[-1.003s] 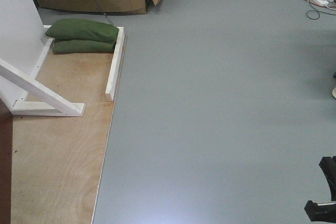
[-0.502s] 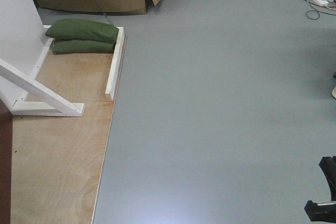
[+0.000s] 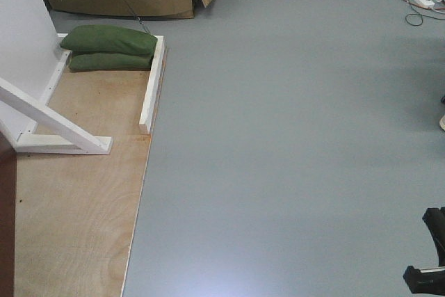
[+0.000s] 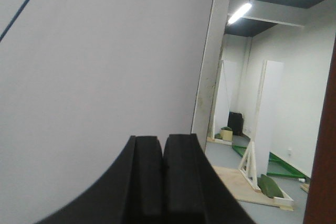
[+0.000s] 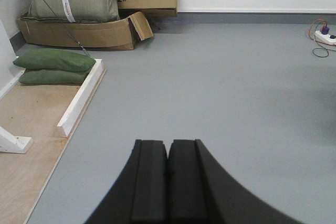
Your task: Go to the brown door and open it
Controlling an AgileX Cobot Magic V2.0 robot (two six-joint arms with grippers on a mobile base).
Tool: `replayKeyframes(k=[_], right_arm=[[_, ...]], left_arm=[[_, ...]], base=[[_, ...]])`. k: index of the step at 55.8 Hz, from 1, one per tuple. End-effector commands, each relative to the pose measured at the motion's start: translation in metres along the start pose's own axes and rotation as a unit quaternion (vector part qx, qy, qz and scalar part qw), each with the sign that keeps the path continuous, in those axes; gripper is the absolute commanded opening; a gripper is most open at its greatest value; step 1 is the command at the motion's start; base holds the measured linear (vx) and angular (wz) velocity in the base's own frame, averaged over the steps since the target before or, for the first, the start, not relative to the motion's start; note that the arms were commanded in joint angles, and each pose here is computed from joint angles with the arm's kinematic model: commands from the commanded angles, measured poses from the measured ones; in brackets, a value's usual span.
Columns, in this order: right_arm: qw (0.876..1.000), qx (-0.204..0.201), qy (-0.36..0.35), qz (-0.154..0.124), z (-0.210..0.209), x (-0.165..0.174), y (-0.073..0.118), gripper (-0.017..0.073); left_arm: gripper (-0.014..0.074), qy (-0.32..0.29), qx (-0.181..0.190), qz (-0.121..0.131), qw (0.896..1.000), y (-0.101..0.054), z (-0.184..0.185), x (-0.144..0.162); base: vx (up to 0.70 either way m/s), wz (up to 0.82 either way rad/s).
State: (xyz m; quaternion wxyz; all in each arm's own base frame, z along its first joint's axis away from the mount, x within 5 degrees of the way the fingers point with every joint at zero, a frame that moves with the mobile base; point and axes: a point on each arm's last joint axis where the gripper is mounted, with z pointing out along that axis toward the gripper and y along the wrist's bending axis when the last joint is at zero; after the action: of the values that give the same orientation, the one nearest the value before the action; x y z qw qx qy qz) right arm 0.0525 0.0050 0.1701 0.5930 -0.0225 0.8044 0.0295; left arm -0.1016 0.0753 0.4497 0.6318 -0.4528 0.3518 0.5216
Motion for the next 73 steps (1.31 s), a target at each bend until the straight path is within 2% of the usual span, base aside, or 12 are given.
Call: replayKeyframes(k=[1, 16, 25, 37, 53, 73], right_arm=[[0.999, 0.002, -0.040, -0.005, 0.000, -0.006, 0.000, 0.0000], [0.999, 0.002, -0.040, -0.005, 0.000, -0.006, 0.000, 0.0000], [0.999, 0.002, -0.040, -0.005, 0.000, -0.006, 0.000, 0.0000], [0.999, 0.002, -0.040, -0.005, 0.000, -0.006, 0.000, 0.0000], [0.999, 0.002, -0.040, -0.005, 0.000, -0.006, 0.000, 0.0000], [0.999, 0.002, -0.040, -0.005, 0.000, -0.006, 0.000, 0.0000]], left_arm=[[0.0067, -0.013, -0.054, 0.025, 0.998, -0.005, 0.005, -0.011], [0.0067, -0.015, -0.083, 0.056, 0.995, -0.034, 0.011, -0.034], [0.0067, -0.016, -0.115, 0.060, 0.991, -0.041, 0.014, -0.049], [0.0067, -0.028, -0.162, 0.056, 0.985, -0.034, 0.011, -0.066], [0.0067, -0.056, -0.266, 0.065, 0.960, -0.026, -0.001, -0.093], [0.0067, -0.075, -0.310, 0.034, 0.947, -0.036, 0.008, -0.129]], base=[[0.00, 0.00], [0.00, 0.00], [0.00, 0.00], [0.00, 0.00], [0.00, 0.00], [0.00, 0.00]])
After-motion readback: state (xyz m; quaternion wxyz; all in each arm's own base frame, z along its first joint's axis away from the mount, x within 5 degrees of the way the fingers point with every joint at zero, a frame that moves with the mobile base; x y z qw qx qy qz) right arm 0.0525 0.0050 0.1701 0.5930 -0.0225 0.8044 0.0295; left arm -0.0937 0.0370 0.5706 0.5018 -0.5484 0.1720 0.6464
